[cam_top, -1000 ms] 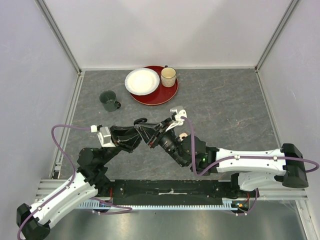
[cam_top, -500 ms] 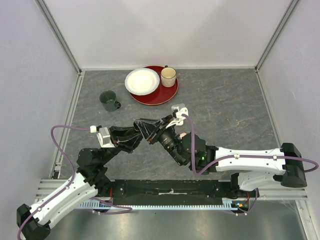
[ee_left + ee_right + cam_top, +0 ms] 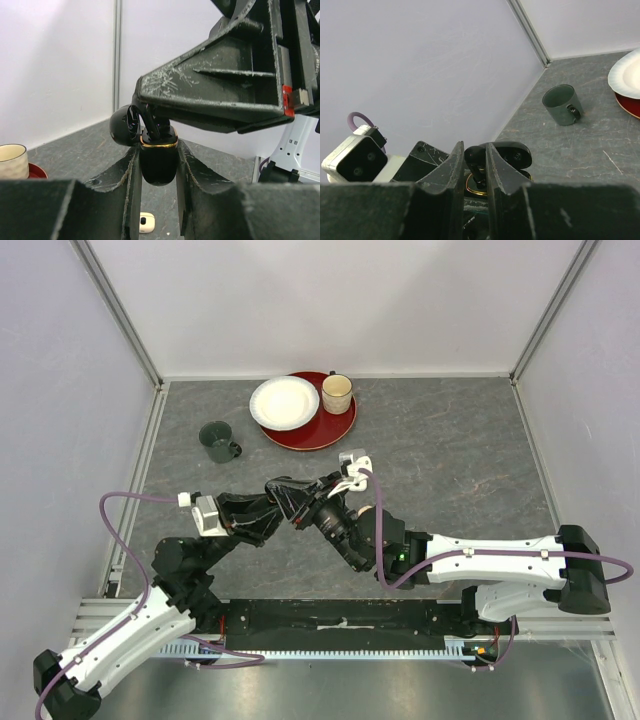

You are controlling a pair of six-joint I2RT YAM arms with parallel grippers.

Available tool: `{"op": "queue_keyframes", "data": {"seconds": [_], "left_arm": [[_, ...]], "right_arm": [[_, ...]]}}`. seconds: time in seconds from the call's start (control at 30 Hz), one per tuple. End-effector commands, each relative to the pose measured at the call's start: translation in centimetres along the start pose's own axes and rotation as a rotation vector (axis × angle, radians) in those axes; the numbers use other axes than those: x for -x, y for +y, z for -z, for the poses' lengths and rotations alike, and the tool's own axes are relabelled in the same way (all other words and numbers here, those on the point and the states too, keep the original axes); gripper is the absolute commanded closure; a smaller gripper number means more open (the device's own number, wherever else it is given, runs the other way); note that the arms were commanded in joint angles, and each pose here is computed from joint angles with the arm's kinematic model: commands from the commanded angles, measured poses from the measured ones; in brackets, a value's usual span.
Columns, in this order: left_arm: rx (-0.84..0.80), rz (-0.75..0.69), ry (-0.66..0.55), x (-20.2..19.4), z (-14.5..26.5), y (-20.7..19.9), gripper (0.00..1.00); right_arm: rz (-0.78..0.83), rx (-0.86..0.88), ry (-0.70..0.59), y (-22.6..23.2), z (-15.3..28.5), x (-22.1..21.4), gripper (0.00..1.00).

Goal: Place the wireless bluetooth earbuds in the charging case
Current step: Place the earbud in the charging case.

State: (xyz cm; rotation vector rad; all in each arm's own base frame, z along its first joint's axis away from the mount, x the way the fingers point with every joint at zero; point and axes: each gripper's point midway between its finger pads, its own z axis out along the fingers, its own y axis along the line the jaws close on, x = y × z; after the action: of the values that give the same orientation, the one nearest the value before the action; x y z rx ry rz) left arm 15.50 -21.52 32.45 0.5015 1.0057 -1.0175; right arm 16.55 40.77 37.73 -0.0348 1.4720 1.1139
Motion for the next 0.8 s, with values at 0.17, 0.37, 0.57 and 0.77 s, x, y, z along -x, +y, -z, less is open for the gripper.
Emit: {"op": "queue_keyframes", "data": {"seconds": [0.17, 0.37, 0.57, 0.77], "left_arm": [[0.005, -0.075, -0.112, 3.6, -0.4, -0.1, 0.98], [0.030, -0.092, -0.135, 4.3, -0.2, 0.3, 0.98], [0.055, -0.104, -0.156, 4.9, 0.0, 0.6, 0.98], [0.049, -0.102, -0.155, 4.9, 0.0, 0.5, 0.98]], "right_arm": [[0.065, -0.037, 0.084, -1.2, 0.4, -2.0, 1.00], [0.102, -0.081, 0.087, -2.3, 0.8, -2.0, 1.00], [0.153, -0.098, 0.101, -2.6, 1.0, -1.9, 1.00], [0.184, -0.114, 0.120, -2.7, 1.1, -2.1, 1.00]]}}
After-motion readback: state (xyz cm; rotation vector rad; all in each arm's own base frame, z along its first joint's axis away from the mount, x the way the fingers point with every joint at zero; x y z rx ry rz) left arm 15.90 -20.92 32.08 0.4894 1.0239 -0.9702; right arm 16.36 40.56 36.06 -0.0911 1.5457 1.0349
